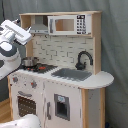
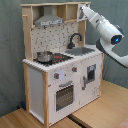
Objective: Play with the kitchen
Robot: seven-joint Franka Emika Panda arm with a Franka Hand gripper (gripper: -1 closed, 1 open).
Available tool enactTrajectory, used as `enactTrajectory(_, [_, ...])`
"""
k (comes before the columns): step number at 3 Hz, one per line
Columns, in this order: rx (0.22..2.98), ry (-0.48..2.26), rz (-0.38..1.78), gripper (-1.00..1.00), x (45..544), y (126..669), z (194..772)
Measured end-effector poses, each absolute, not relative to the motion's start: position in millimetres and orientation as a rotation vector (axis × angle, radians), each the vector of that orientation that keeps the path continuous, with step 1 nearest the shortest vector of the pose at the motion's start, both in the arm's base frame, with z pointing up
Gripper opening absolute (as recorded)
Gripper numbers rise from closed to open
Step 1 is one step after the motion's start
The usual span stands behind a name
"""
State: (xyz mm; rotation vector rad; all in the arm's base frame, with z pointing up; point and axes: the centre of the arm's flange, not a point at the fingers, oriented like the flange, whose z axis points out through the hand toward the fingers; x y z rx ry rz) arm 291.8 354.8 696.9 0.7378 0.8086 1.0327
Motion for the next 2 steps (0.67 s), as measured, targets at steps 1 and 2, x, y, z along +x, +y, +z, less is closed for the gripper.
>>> enactTrajectory(1, [0.794,0.772,1.075,1.00,295.0,361.3,695.9])
enactTrajectory(2, [0.860,0.741,1.117,1.00,299.0,368.0,695.5])
